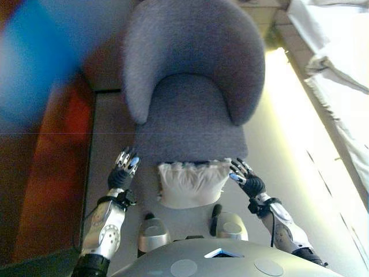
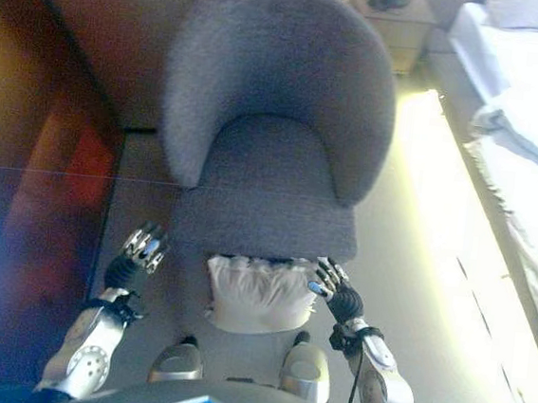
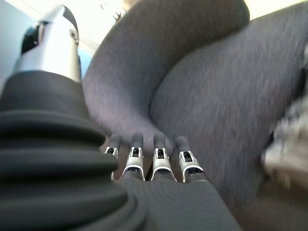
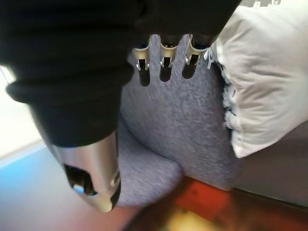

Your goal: Pick up the cushion and take it to the sofa

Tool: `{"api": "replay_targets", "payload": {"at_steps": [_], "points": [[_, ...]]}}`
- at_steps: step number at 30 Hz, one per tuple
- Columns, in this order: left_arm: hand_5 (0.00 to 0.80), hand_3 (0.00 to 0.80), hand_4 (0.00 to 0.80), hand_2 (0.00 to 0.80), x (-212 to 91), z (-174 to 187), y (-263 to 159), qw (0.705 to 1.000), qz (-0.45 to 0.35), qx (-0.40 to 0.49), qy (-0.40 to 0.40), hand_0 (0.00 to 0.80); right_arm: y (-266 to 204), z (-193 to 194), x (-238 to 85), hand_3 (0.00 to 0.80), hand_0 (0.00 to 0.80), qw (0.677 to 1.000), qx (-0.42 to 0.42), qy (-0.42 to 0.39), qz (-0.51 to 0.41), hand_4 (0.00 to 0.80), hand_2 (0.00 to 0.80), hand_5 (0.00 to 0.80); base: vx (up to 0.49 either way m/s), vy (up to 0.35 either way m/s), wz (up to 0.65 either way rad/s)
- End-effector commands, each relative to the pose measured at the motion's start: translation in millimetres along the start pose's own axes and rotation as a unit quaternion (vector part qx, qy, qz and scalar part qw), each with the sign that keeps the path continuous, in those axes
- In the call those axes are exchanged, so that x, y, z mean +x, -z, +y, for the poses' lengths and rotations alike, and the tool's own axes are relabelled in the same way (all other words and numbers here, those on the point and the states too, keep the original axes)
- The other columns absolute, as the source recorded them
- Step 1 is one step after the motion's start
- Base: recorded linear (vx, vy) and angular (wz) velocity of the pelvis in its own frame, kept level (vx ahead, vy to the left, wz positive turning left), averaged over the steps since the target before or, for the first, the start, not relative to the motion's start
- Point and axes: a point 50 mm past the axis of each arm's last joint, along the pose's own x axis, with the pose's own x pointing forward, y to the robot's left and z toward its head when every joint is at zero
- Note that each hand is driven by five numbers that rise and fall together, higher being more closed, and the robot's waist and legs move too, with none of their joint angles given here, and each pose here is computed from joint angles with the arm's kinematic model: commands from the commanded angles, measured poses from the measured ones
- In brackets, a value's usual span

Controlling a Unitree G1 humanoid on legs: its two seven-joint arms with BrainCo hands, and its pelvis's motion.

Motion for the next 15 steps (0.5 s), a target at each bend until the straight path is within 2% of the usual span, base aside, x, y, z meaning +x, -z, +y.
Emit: {"api": "replay_targets", "payload": {"at_steps": [1,6,10,15], "points": [[0.0,0.0,0.0,0.0,7.5,5.5,-16.1,0.996,-0.044,0.077,-0.018,0.0,-41.4,7.8,16.2,0.0,0.0,0.994,-0.028,0.01,-0.104,0.0,0.0,0.0,0.087,0.205,0.05],[0.0,0.0,0.0,0.0,24.6,-9.9,-17.6,0.993,-0.052,0.11,-0.003,0.0,-45.5,-7.5,28.9,0.0,0.0,0.991,-0.045,0.085,-0.092,0.0,0.0,0.0,-0.021,0.148,0.04],[0.0,0.0,0.0,0.0,43.5,-21.3,-44.3,0.988,-0.108,0.106,0.001,0.0,-79.9,-17.9,46.3,0.0,0.0,0.982,-0.081,0.12,-0.123,0.0,0.0,0.0,-0.283,0.091,-0.04],[0.0,0.0,0.0,0.0,62.6,-37.9,-72.1,0.981,-0.155,0.112,0.014,0.0,-132.1,-21.1,61.5,0.0,0.0,0.969,-0.105,0.143,-0.17,0.0,0.0,0.0,-0.251,0.05,-0.27]]}}
